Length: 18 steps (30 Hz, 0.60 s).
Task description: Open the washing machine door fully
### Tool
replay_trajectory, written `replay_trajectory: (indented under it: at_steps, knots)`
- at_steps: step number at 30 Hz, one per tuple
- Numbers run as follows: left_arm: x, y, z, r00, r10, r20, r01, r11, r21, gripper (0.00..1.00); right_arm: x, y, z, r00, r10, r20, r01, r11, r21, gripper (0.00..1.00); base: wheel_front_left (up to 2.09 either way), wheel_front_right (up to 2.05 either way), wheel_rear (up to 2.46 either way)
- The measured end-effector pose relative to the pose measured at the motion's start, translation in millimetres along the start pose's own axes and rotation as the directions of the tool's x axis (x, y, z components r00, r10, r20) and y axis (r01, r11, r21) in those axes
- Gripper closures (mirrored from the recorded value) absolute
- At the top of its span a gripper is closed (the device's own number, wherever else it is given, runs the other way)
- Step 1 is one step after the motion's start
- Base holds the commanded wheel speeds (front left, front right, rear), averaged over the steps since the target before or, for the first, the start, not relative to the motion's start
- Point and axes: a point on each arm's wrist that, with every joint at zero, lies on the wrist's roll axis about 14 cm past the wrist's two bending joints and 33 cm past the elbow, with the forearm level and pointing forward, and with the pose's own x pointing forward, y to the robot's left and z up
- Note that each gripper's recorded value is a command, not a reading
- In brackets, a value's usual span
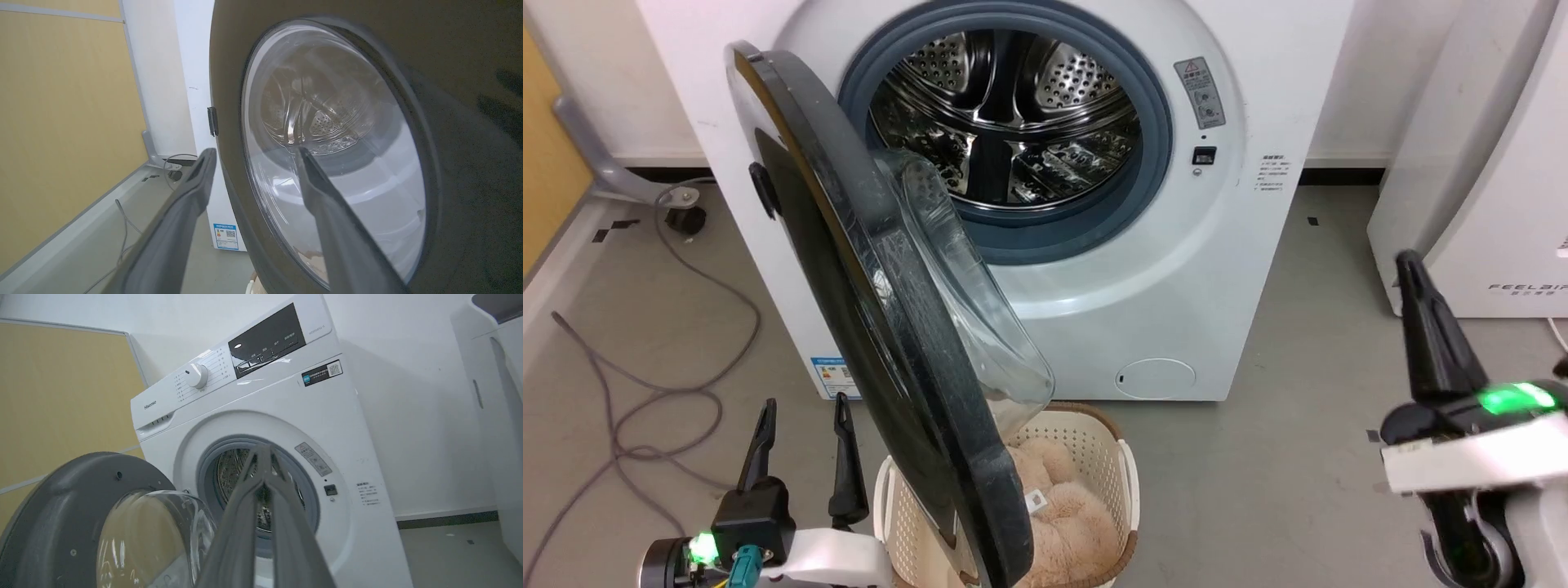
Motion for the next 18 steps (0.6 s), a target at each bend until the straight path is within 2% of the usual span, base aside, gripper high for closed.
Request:
replay_trajectory:
  at_steps: [2, 6, 10, 18]
  knots:
    - [0, 0, 1, 1.000, 0.000, 0.002, 0.000, 1.000, 0.000, 0.00, -7, -5, 2, 1.000, -0.014, 0.006, 0.015, 0.991, -0.135, 1.00, 0.00, 0.00, 0.00]
    - [-1, 0, 0, 1.000, 0.001, 0.000, -0.001, 1.000, 0.000, 0.00, -25, -12, -9, 0.998, -0.059, -0.028, 0.048, 0.954, -0.297, 1.00, 0.00, 0.00, 0.00]
    - [-1, 1, 0, 1.000, 0.003, -0.001, -0.003, 1.000, 0.001, 0.00, -41, -18, -25, 0.992, -0.105, -0.075, 0.070, 0.927, -0.368, 1.00, 0.00, 0.00, 0.00]
    - [-3, 2, -1, 1.000, 0.005, -0.005, -0.005, 1.000, 0.008, 0.00, -72, -32, -53, 0.967, -0.197, -0.163, 0.121, 0.914, -0.388, 1.00, 0.00, 0.00, 0.00]
